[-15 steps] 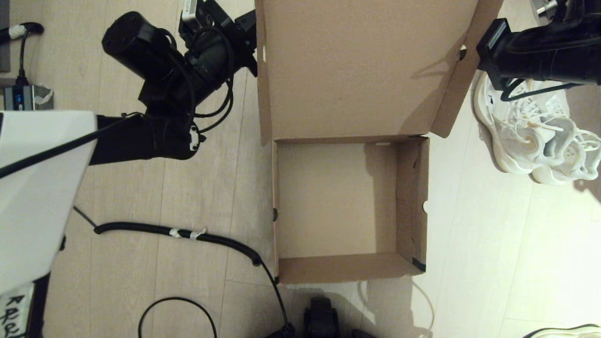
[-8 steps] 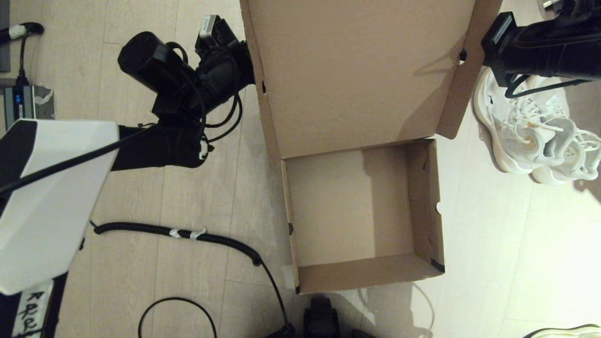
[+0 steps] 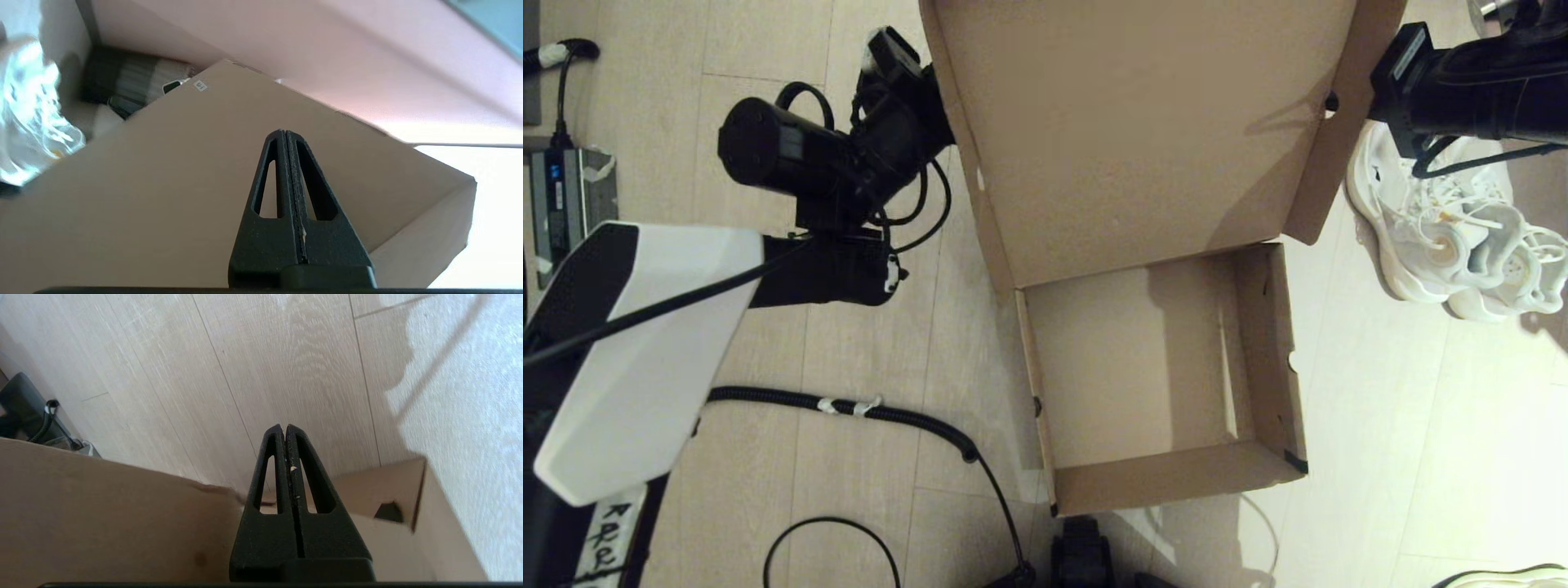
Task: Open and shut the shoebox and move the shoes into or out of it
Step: Close the shoe box
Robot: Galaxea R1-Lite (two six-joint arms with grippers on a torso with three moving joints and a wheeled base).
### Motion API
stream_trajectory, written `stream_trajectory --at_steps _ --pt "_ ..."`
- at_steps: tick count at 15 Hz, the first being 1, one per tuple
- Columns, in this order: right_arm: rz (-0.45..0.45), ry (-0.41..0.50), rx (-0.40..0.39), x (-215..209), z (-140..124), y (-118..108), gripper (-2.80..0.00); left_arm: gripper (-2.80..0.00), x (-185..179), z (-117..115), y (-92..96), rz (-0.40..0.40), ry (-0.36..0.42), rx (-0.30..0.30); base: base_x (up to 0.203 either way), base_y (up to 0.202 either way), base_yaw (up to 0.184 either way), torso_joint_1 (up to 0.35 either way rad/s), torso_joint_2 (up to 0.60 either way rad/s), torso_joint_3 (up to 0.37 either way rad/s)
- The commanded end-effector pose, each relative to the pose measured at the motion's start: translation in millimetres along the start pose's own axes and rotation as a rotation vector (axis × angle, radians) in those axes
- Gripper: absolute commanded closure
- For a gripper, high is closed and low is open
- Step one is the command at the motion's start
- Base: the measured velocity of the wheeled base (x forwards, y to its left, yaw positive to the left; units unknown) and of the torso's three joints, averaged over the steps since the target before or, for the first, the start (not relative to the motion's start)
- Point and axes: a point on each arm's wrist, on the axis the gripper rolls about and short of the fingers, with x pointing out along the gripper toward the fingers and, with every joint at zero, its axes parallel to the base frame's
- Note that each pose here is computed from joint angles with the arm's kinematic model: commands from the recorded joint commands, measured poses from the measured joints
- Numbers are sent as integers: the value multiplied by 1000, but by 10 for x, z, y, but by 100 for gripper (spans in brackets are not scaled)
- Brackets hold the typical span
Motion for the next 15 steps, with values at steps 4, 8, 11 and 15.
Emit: stream_trajectory --at_steps 4,8,11,15 --pt "1 -11 -1 -231 -8 106 0 0 54 -96 91 -10 19 -65 0 0 0 0 0 0" --pt "2 -27 -9 -404 0 181 0 0 227 -240 67 -45 49 -91 0 0 0 0 0 0" --pt "-4 -57 -26 -656 22 250 0 0 360 -325 -24 -77 72 -105 0 0 0 0 0 0" --pt "43 -136 -65 -1217 48 545 0 0 554 -455 -182 -127 106 -128 0 0 0 0 0 0"
